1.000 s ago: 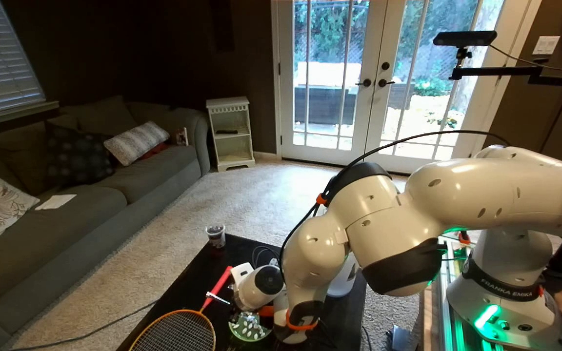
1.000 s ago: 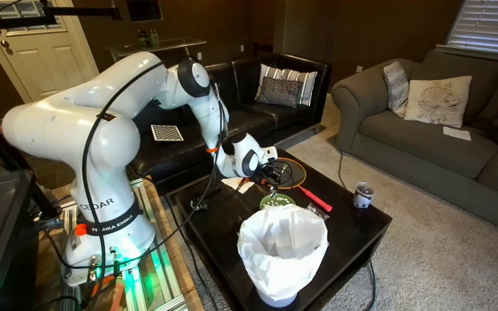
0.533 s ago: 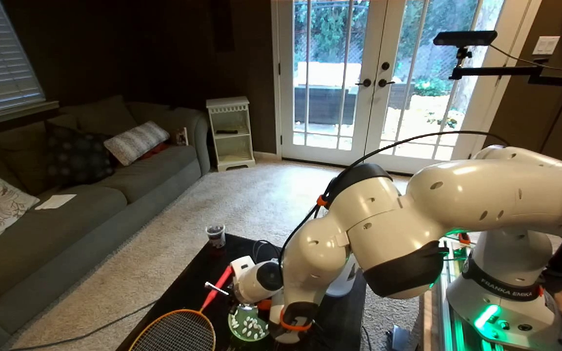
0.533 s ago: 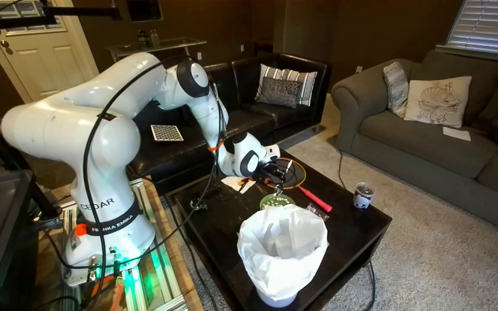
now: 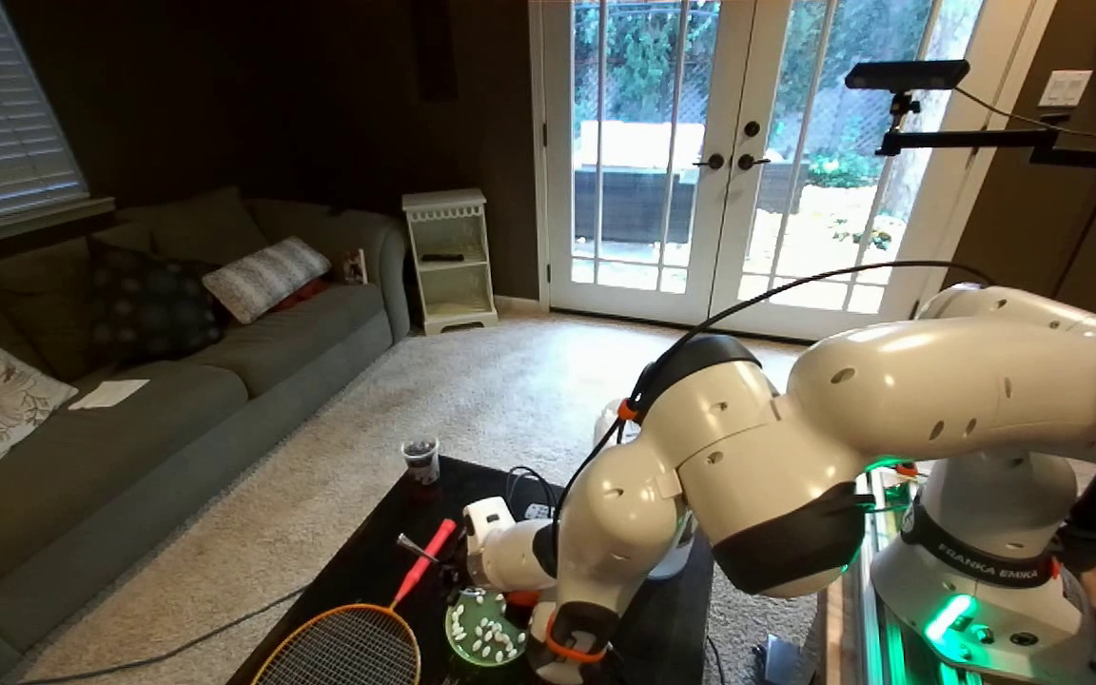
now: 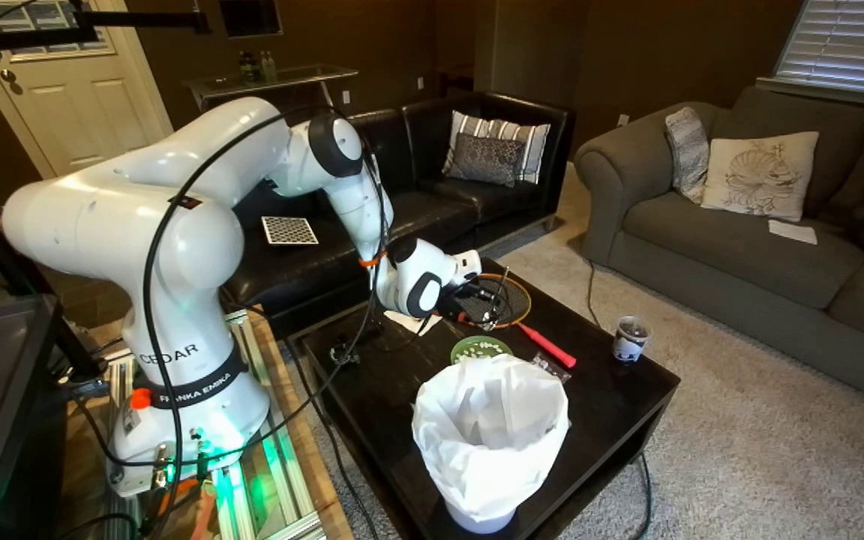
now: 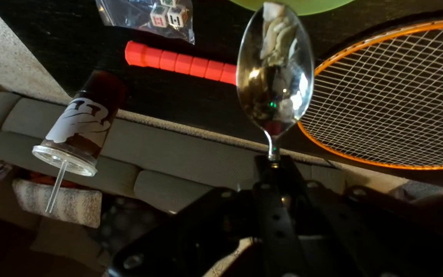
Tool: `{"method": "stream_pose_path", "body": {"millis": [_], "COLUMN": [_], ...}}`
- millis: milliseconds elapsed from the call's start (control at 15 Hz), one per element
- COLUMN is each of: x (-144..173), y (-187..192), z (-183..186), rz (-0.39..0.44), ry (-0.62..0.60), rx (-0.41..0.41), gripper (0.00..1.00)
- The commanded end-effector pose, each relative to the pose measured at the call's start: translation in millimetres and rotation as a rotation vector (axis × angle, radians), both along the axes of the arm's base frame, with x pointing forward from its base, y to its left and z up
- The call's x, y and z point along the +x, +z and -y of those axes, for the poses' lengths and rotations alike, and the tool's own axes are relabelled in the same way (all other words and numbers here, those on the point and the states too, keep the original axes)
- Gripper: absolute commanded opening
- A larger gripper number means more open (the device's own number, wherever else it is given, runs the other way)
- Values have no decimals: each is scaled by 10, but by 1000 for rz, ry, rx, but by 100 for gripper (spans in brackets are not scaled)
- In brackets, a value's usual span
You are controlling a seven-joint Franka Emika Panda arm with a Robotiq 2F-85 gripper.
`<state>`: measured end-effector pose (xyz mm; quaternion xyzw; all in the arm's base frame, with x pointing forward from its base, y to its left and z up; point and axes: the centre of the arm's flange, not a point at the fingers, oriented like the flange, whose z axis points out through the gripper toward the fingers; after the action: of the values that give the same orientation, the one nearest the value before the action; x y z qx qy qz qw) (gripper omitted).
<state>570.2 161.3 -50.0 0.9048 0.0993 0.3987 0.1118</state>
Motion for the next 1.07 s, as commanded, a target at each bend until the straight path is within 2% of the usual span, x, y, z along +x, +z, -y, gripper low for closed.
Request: {"method": "stream_pose_path", "body": {"millis": [0,467,1000], "x": [-99,-215,-275], "y": [-49,48,67], "z": [-31,32,176], "rz": [56,184,290], "ry": [14,15,-30], "rx": [10,61,128], "gripper": [2,2,2]}}
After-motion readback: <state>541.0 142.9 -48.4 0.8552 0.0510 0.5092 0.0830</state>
